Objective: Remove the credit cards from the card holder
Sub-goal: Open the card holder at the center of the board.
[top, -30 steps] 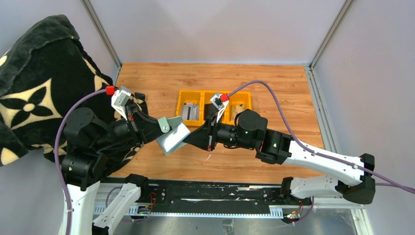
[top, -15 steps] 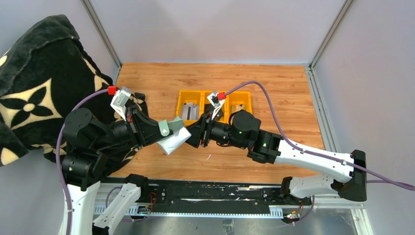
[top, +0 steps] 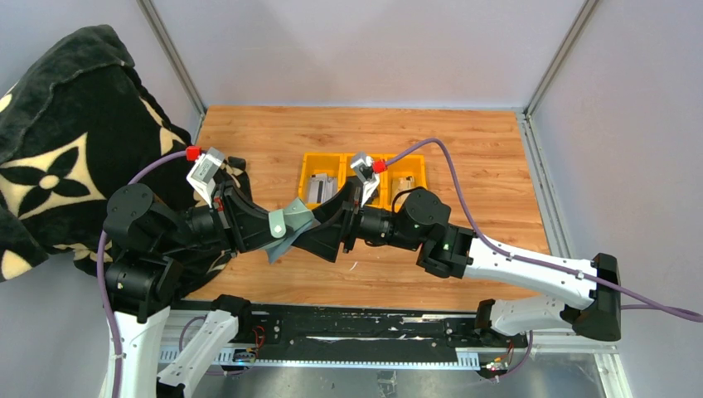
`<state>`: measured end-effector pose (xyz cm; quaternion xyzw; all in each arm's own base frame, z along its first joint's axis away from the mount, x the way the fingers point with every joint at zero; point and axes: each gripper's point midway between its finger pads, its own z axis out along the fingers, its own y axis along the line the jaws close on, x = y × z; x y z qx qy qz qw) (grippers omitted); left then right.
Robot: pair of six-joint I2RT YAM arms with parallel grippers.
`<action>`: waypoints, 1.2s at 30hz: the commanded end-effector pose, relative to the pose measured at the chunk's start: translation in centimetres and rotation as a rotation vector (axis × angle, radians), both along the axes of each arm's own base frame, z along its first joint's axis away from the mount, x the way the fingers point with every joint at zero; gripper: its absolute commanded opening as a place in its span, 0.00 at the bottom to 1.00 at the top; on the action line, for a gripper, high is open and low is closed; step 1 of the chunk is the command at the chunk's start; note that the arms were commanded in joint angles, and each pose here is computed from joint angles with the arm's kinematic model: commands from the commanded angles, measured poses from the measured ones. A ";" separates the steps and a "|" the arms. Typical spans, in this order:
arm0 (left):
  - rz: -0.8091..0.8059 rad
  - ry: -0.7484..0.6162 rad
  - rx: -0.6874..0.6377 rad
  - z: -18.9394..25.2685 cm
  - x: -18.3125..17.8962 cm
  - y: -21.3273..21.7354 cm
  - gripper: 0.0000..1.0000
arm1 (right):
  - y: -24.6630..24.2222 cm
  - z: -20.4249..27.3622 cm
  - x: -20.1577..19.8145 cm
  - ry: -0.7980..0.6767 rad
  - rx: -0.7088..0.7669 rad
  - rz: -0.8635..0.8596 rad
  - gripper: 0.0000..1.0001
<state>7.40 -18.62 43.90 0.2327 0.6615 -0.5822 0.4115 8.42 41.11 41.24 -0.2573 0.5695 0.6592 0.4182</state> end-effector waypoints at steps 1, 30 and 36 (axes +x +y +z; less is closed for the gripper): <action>-0.069 0.040 -0.006 0.1 -1.1 -0.2 0.00 | -0.5 3.6 0.2 -0.112 0.062 -0.032 0.76; -0.172 0.074 -0.018 0.5 -2.5 -0.4 0.00 | -2.3 7.2 3.1 -0.481 -0.035 -0.437 0.79; -0.199 0.082 -0.015 0.4 -2.7 -0.4 0.00 | -1.6 8.5 -2.7 -0.619 0.082 -0.136 0.80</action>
